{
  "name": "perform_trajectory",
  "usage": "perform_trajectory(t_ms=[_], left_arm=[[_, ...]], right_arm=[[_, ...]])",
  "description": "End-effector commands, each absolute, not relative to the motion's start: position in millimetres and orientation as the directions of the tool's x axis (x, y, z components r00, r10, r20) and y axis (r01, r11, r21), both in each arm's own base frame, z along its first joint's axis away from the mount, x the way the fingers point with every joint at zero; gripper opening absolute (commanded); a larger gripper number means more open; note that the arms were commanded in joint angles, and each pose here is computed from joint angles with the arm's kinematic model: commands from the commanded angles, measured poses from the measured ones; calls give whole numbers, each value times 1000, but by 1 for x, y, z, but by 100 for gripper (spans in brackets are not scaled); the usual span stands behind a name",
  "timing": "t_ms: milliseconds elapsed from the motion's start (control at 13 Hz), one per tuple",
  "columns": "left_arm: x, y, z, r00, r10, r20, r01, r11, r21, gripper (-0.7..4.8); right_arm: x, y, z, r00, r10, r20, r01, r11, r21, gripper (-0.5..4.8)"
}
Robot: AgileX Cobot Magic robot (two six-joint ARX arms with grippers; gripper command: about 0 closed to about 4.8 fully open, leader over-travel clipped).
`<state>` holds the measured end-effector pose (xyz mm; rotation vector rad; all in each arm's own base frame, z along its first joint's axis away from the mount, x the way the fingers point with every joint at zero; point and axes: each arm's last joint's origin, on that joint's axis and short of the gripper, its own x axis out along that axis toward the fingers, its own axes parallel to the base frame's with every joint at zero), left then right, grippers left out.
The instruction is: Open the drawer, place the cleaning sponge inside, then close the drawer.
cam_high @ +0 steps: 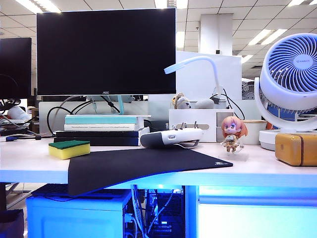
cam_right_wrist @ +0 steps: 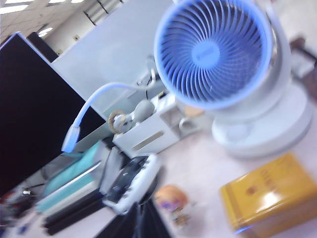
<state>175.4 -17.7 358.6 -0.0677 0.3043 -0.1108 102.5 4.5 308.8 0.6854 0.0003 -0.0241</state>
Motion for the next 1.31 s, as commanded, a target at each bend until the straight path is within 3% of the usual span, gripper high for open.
perform_trajectory(t_ms=[77,308,462,694,1002,1156,1310], left_arm=[[176,-19,358,938,-159,-309,138,986,-91,-6],[178,-20,341,867,-165,-469,155,986,-60,-6],[179,-20,340,864,-176,-472,165,984,-65,-6],[179,-20,340,863,-187,-469,179,982,-61,-6],[179,-25,341,822,-346,-453,350,934,-78,-6],[180,-26,342,820,-371,-436,368,925,-95,-6],[179,-26,345,824,-372,-427,370,925,-93,-6]], right_arm=[[112,5,307,999,-16,-39,40,657,753,-5],[131,4,295,991,-24,-133,121,591,798,-4],[137,-1,283,995,-11,-101,89,571,816,-4],[140,-17,251,983,-41,-181,181,428,885,-4],[136,-33,210,959,-67,-276,280,377,883,-4],[132,-34,178,933,-60,-355,354,330,875,-4],[130,-35,167,934,-58,-351,352,298,887,-4]])
